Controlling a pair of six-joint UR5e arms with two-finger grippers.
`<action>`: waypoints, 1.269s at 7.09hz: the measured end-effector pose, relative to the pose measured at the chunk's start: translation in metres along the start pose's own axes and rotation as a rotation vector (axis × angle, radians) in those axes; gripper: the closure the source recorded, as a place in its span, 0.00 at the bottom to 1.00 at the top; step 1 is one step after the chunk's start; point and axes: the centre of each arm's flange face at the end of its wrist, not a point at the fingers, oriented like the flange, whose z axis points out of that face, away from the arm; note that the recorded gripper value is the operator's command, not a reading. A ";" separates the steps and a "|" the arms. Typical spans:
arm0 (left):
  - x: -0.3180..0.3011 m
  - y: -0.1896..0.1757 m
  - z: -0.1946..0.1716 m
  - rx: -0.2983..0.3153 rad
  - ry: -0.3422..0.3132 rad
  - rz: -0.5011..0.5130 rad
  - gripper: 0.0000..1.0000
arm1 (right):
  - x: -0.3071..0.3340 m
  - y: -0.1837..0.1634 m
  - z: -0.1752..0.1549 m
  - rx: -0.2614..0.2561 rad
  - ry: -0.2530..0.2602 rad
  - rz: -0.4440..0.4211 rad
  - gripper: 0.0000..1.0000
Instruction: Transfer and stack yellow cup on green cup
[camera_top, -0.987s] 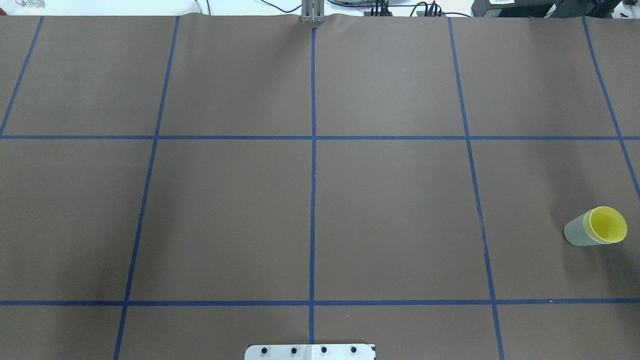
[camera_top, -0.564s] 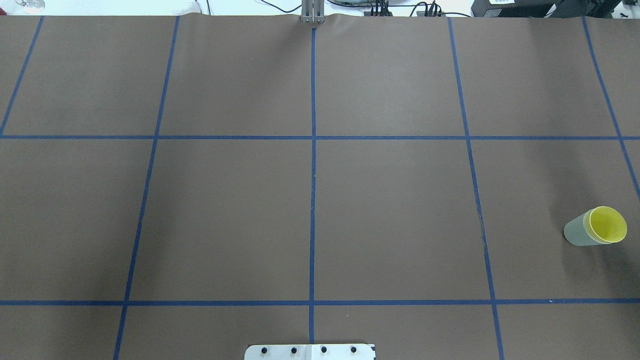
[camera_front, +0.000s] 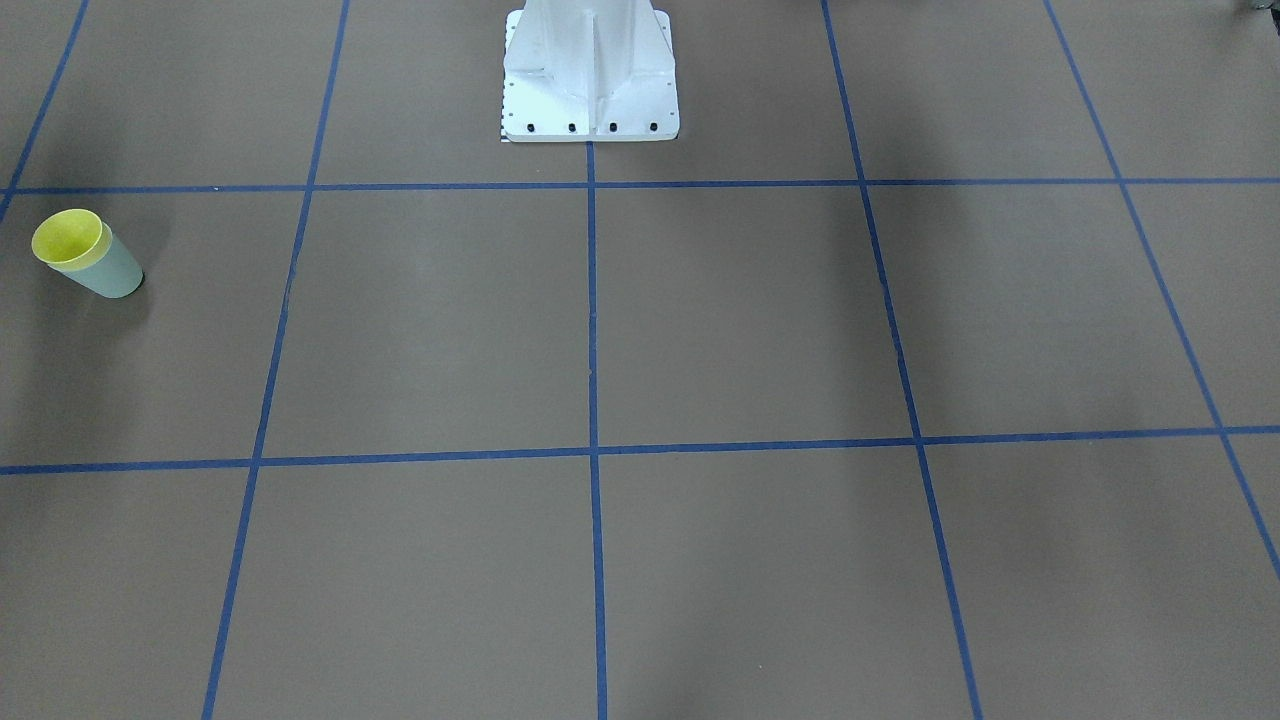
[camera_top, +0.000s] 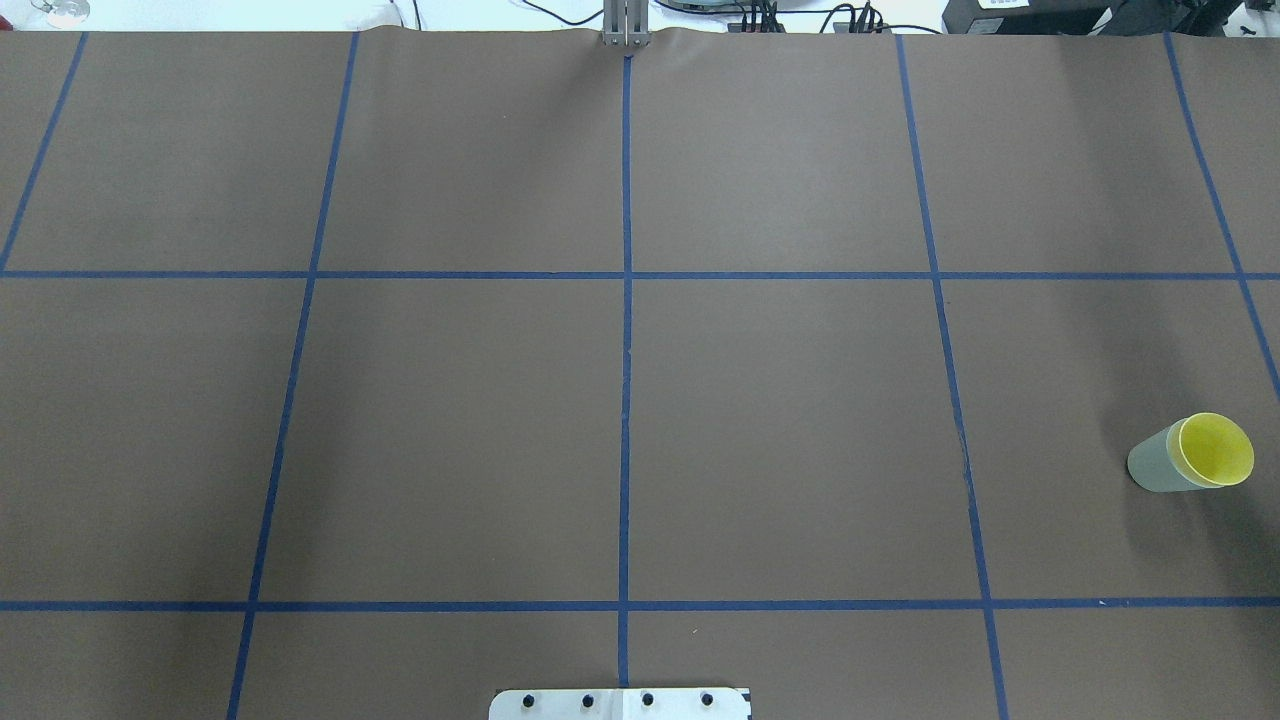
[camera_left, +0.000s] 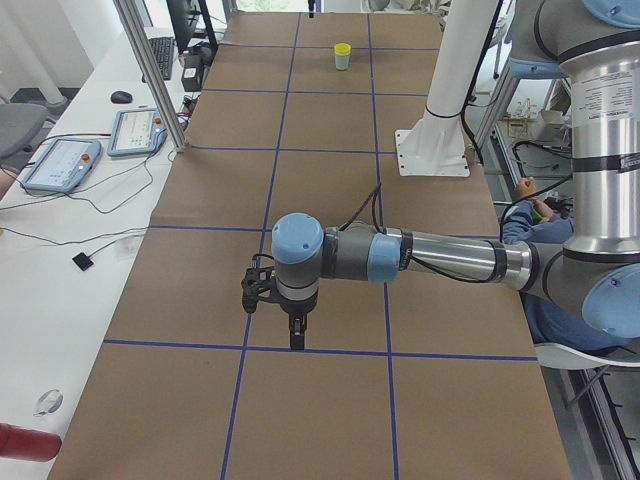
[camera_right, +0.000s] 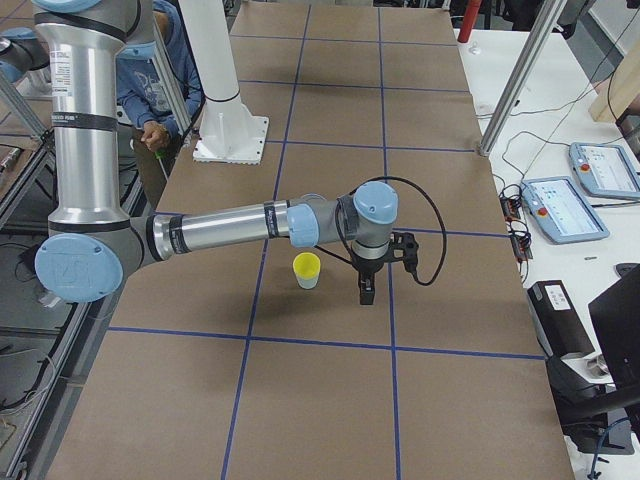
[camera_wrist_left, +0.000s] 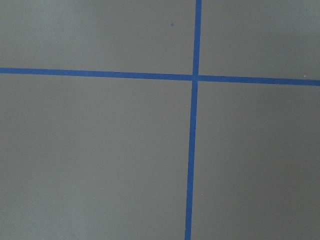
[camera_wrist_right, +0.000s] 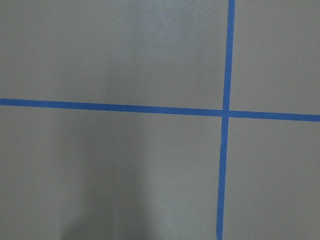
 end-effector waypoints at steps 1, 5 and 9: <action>0.000 -0.001 0.000 0.000 -0.001 0.001 0.00 | 0.001 0.001 0.001 -0.001 0.005 0.004 0.00; 0.003 -0.005 -0.003 0.022 0.000 0.019 0.00 | -0.003 0.003 -0.007 0.016 0.020 0.000 0.00; 0.005 -0.006 -0.004 0.029 0.004 0.028 0.00 | -0.001 0.006 -0.004 0.007 0.016 0.005 0.00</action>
